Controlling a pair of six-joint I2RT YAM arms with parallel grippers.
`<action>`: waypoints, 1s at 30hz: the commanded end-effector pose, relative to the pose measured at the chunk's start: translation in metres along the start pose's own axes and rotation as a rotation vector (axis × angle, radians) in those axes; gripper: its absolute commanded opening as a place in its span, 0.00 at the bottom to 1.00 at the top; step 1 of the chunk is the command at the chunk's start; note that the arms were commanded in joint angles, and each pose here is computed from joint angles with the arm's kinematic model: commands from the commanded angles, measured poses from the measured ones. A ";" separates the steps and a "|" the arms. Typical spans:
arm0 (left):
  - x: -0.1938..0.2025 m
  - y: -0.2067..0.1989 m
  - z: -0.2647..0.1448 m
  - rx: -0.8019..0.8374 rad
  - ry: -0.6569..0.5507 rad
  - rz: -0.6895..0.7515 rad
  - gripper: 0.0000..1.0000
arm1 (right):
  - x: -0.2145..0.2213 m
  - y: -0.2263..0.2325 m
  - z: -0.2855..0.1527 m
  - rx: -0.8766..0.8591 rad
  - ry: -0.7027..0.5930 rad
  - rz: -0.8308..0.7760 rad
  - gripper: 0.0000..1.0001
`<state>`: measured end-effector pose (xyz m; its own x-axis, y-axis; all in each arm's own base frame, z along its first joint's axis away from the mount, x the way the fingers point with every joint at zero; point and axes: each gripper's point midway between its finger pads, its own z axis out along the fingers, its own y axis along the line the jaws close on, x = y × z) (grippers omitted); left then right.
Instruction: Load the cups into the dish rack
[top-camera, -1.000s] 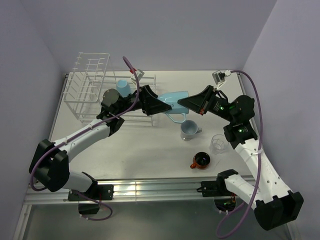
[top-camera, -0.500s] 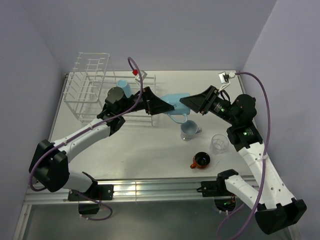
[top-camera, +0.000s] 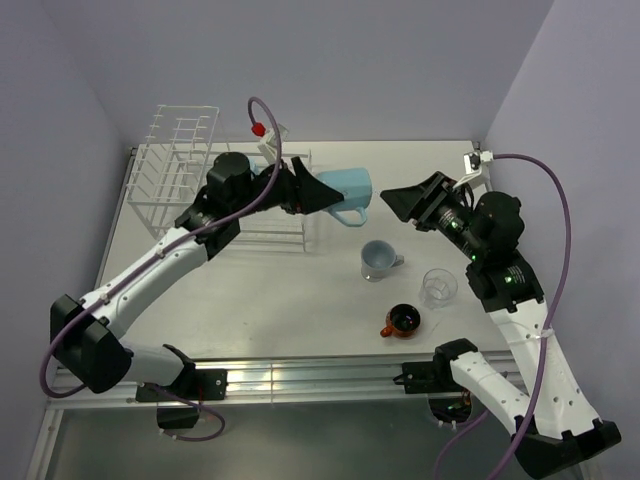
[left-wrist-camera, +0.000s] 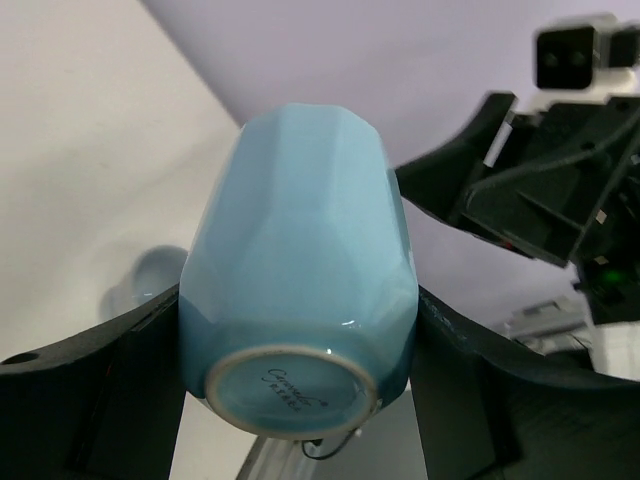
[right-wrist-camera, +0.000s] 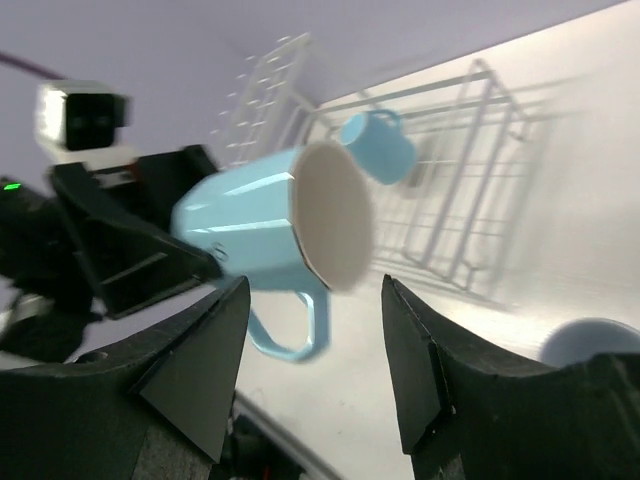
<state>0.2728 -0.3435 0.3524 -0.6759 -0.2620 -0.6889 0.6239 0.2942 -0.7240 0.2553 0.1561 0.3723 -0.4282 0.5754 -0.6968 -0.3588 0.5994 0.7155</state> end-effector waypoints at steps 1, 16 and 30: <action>-0.065 -0.019 -0.020 -0.119 -0.161 0.150 0.00 | -0.020 -0.022 -0.010 0.163 -0.085 -0.057 0.63; -0.137 0.160 -0.037 -0.975 -0.034 0.245 0.00 | -0.014 -0.055 -0.008 0.302 -0.058 -0.106 0.64; -0.118 0.259 -0.034 -1.169 0.108 0.250 0.00 | 0.000 -0.072 0.004 0.317 -0.009 -0.128 0.64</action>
<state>0.4813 -0.2036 0.1982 -0.7629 -0.0001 -0.6465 0.0374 0.9983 -0.0443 0.2799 0.1163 0.3137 -0.4223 0.4986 -0.7570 -0.1075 0.8017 0.5880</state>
